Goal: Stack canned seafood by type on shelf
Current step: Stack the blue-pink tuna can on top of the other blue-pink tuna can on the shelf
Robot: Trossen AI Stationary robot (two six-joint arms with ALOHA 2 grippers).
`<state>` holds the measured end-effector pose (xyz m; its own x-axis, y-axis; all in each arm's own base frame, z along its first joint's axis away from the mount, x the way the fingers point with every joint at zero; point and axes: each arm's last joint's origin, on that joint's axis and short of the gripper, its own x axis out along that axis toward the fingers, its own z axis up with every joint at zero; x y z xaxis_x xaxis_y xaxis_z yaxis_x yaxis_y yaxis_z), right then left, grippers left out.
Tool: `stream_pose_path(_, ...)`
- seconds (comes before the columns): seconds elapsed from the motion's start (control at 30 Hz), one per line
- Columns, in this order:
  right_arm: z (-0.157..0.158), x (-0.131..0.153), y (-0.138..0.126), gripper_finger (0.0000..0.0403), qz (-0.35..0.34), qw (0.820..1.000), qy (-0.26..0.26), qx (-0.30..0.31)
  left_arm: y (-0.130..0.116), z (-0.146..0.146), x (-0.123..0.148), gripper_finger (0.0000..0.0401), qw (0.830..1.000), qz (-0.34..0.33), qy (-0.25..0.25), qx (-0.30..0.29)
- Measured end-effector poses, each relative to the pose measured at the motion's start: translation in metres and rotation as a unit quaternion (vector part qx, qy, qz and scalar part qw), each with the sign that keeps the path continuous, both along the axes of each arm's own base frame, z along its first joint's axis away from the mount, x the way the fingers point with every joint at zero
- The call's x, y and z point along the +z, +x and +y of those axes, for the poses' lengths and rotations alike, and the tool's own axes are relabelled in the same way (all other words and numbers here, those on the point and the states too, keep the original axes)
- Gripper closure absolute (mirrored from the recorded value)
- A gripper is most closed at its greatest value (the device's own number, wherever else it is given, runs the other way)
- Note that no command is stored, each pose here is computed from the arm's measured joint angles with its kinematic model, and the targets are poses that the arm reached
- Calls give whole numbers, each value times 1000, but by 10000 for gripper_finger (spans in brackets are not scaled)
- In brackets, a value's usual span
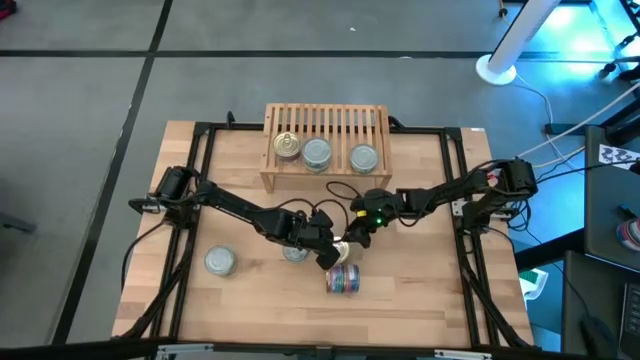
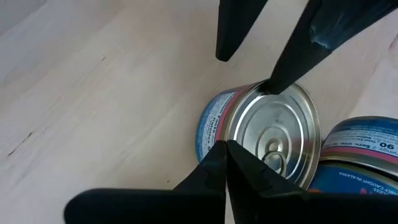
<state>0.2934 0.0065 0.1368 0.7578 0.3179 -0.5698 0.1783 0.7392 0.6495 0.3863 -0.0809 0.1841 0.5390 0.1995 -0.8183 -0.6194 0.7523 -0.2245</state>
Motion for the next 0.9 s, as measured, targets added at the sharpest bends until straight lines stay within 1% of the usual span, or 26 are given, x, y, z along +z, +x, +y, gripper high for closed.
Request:
stream_pose_path(0.2, 1, 0, 0, 159, -6, 1000, -16, 15, -1, -3, 0, 401, 1000, 0, 7, -7)
stream_pose_path(0.43, 1, -1, -1, 159, -3, 1000, -17, 16, -2, -7, 0, 401, 1000, -3, 16, -7)
stream_pose_path(0.7, 3, 0, -1, 159, -4, 999, 6, 46, -3, -11, 1, 401, 1000, -5, 27, -7)
stream_pose_path(0.9, 3, 0, -1, 159, -4, 999, 5, 44, -3, -13, 1, 401, 999, -5, 33, -12)
